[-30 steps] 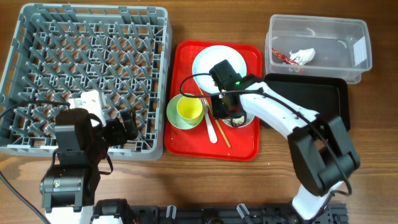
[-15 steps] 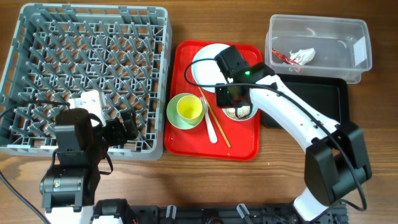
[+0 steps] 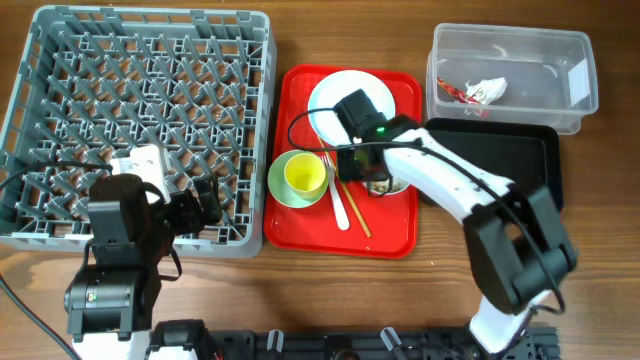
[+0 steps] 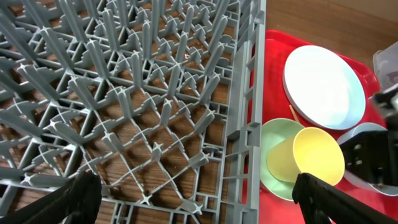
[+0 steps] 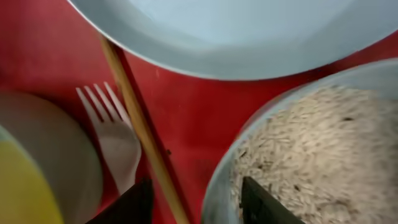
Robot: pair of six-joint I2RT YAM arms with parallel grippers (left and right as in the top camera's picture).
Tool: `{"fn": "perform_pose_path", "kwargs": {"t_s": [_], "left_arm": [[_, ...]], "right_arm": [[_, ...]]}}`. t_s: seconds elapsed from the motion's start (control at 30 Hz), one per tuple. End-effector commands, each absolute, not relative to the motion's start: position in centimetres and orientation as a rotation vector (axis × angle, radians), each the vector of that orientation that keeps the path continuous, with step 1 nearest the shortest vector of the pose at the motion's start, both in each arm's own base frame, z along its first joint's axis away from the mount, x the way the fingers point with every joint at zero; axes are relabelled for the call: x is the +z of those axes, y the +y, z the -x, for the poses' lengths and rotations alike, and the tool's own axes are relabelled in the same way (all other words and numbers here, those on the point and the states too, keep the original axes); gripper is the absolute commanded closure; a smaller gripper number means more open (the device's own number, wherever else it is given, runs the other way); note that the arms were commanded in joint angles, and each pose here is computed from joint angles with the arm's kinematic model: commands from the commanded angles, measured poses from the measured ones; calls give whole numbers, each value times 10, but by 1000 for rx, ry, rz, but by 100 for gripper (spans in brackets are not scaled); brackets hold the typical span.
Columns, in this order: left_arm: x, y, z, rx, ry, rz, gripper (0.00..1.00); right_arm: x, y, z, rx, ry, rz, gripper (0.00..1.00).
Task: Sort waste into correct bins and load items into the dishwasher rack
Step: 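Lower the right gripper to the light-blue rice bowl rim and grasp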
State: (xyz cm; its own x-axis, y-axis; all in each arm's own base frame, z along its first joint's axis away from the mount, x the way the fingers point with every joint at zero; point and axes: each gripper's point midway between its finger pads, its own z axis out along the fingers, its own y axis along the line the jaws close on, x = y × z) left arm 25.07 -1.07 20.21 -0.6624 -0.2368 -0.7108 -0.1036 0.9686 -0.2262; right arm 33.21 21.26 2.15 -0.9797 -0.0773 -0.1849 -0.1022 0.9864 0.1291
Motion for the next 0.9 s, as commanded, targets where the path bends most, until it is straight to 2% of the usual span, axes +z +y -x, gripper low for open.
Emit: {"fn": "perform_pose_path", "kwargs": {"t_s": [0.0, 0.03, 0.07, 0.3, 0.4, 0.57, 0.73, 0.77, 0.83, 0.87], "left_arm": [[210, -12, -252, -219, 2279, 235, 0], [210, -12, -252, -219, 2278, 235, 0], [210, -12, -252, -219, 2278, 235, 0], [210, -12, -252, -219, 2278, 235, 0], [210, -12, -252, -219, 2278, 235, 0], [210, -12, -252, -219, 2278, 235, 0], [208, -12, -251, -219, 2285, 236, 0], [208, -12, -251, -218, 2288, 237, 0], [208, -12, -251, -218, 2288, 237, 0], [208, -12, -251, -218, 2288, 237, 0]], "right_arm": [[-2, 209, -326, 154, 3004, 133, 73], [-1, 209, -327, 152, 3000, 134, 89], [5, 211, -330, 159, 2985, 134, 96], [92, 201, -351, 182, 2830, 119, 96], [85, 200, -346, 183, 2855, 120, 95], [44, 191, -318, 150, 2956, 139, 95], [5, 190, -308, 134, 3028, 149, 87], [3, 190, -308, 130, 3032, 148, 82], [3, 191, -310, 138, 3022, 148, 62], [3, 192, -311, 141, 3018, 147, 57]]}}
